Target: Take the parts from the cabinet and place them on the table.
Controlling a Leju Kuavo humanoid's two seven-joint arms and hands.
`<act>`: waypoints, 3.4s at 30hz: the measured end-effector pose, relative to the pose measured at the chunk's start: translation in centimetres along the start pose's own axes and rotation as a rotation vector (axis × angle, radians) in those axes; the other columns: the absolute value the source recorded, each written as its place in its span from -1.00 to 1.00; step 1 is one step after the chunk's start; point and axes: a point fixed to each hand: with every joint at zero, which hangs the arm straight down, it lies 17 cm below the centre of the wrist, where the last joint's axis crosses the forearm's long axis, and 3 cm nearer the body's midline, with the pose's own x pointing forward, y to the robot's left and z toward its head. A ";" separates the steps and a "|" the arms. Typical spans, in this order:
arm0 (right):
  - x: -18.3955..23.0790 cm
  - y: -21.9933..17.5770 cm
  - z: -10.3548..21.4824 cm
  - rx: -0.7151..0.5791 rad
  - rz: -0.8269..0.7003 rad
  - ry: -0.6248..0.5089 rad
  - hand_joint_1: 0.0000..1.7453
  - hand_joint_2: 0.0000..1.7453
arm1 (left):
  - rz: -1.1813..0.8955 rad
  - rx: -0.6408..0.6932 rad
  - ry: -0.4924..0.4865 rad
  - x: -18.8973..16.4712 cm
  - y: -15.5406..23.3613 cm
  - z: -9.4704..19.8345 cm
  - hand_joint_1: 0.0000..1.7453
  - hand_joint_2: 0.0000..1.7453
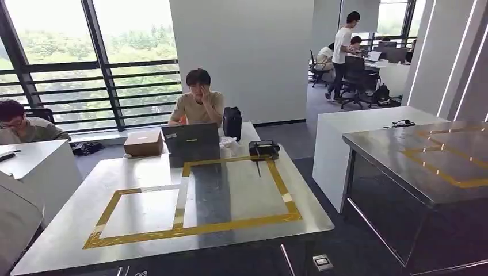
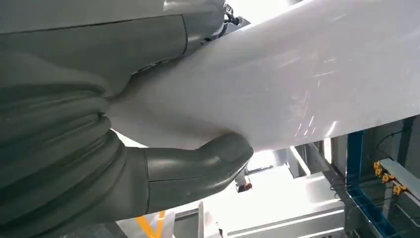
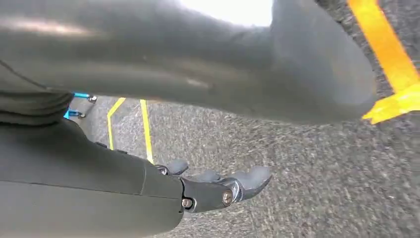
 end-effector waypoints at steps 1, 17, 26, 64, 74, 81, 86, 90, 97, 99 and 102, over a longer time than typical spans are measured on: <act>-0.4 0.4 0.0 0.006 -0.002 0.005 -1.00 -1.00 | 0.002 0.002 0.003 -0.1 0.0 0.0 1.00 1.00; -0.9 0.1 0.0 0.003 -0.004 0.010 -1.00 -1.00 | 0.024 0.005 0.013 -0.7 -0.2 0.0 1.00 1.00; -0.3 0.2 0.0 0.005 0.013 0.004 -1.00 -1.00 | 0.021 -0.007 0.006 -0.2 -0.9 0.4 1.00 1.00; -0.8 0.7 0.0 0.003 -0.017 0.010 -1.00 -1.00 | -0.444 0.014 0.356 -9.4 4.7 2.9 1.00 1.00; -0.5 0.4 0.0 -0.006 -0.016 0.016 -1.00 -1.00 | -0.726 -0.188 0.559 -17.0 2.7 7.4 1.00 1.00; -0.3 0.4 0.0 -0.006 -0.022 0.014 -1.00 -1.00 | -0.689 -0.267 0.584 -19.6 -0.9 8.6 1.00 1.00; -0.4 0.4 0.0 -0.008 -0.027 0.014 -1.00 -1.00 | -0.665 -0.277 0.580 -19.9 -1.6 8.6 1.00 1.00; -0.4 0.4 0.0 -0.008 -0.029 0.014 -1.00 -1.00 | -0.721 -0.316 0.583 -21.2 -2.4 8.7 1.00 1.00; -0.1 0.4 0.0 -0.005 -0.013 -0.009 -1.00 -1.00 | -0.933 -0.505 0.592 -26.2 -8.4 11.1 1.00 1.00; -0.1 0.3 0.0 -0.006 -0.006 -0.011 -1.00 -1.00 | -0.940 -0.571 0.604 -27.5 -10.8 12.5 1.00 1.00; -0.2 0.3 0.0 -0.006 -0.004 -0.010 -1.00 -1.00 | -0.929 -0.626 0.613 -28.3 -12.7 13.8 1.00 1.00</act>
